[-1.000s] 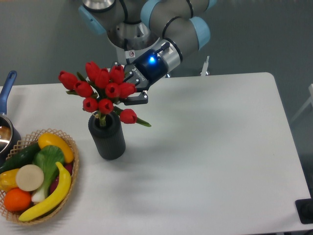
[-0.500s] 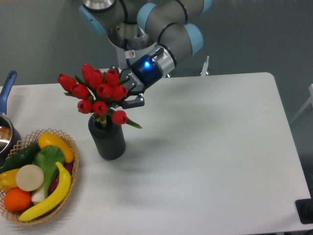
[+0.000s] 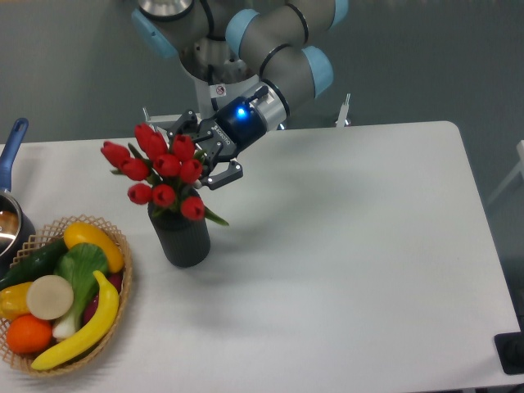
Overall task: Insert the flowers into the vase
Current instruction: 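Open the gripper to release the tulip stems inside the vase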
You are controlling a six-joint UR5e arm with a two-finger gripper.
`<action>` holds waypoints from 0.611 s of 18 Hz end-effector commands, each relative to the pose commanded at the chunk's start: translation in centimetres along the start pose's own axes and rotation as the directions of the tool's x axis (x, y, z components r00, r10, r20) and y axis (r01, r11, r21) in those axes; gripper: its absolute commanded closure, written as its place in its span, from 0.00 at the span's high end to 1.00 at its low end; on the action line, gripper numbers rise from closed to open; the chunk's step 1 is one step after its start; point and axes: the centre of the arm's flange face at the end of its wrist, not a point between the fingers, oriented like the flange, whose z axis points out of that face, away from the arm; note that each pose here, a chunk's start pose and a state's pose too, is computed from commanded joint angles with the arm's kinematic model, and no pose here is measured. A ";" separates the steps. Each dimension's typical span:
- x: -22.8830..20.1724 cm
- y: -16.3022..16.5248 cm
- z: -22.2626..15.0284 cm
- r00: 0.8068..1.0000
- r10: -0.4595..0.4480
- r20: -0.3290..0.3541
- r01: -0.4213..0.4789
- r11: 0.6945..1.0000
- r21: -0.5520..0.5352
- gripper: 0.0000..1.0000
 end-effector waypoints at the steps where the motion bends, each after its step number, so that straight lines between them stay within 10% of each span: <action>1: 0.0 0.2 0.0 1.000 0.006 0.001 -0.006 1.000 0.000 0.73; 6: 0.1 0.4 0.0 1.000 0.005 0.001 -0.005 1.000 -0.001 1.00; 11: 0.2 0.7 -0.2 1.000 0.022 0.003 -0.022 0.994 -0.106 1.00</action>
